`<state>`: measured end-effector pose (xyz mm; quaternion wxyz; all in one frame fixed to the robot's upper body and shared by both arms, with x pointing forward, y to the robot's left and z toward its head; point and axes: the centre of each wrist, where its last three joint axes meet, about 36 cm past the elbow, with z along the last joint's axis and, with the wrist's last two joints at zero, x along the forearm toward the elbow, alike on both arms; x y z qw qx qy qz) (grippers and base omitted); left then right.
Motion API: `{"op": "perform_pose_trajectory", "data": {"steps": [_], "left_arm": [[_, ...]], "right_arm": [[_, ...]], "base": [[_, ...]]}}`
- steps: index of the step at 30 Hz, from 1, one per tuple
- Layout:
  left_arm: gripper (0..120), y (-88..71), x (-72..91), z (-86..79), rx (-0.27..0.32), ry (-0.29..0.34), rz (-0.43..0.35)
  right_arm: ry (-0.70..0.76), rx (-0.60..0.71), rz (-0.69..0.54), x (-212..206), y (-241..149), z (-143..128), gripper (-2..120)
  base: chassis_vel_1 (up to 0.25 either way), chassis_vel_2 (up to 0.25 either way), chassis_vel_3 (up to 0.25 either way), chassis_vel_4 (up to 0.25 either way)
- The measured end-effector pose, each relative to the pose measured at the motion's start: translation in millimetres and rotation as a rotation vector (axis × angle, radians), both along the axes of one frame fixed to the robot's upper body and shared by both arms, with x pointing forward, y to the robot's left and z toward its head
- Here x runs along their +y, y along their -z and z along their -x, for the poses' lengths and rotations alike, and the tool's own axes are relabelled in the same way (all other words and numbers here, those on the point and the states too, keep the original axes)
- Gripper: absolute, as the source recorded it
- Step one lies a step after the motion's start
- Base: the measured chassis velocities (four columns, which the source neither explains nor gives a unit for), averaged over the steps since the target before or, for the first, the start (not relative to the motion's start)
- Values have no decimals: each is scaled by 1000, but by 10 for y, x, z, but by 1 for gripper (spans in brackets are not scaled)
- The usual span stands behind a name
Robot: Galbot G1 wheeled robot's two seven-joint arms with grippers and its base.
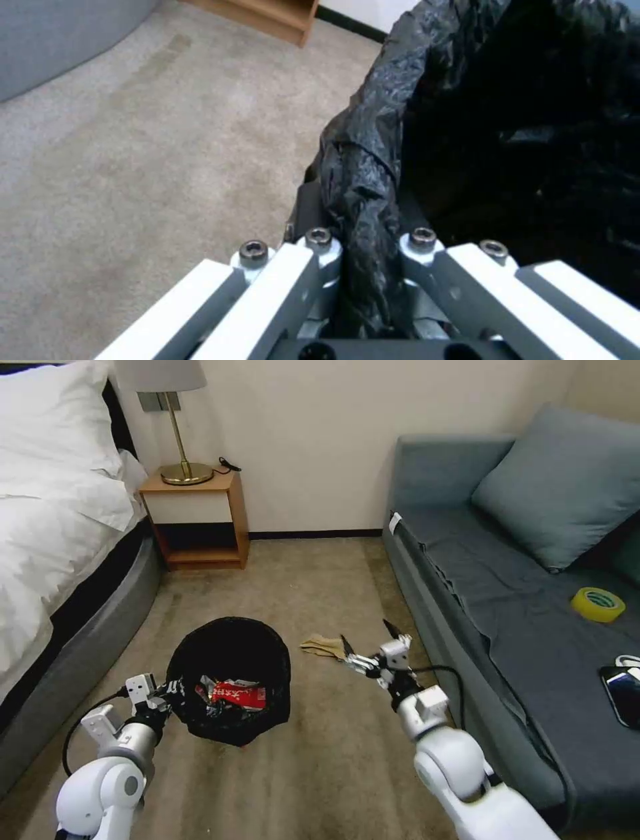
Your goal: Pick up the trash bin, then pick up the garbage on the floor and place it into the trash bin.
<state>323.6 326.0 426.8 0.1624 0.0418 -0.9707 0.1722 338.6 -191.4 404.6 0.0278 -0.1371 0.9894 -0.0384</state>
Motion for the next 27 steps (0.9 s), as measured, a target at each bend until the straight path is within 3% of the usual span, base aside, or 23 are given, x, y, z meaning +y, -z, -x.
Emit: {"op": "perform_pose_trajectory", "data": {"steps": [10, 27], "left_arm": [[4, -6, -6, 0, 2, -12, -2], [4, -33, 79, -39, -6, -32, -10]], "right_arm": [[64, -38, -12, -79, 4, 247, 100], [58, -33, -12, -4, 64, 305, 100]], "base": [[0, 0, 0, 0], [0, 0, 0, 0]]}}
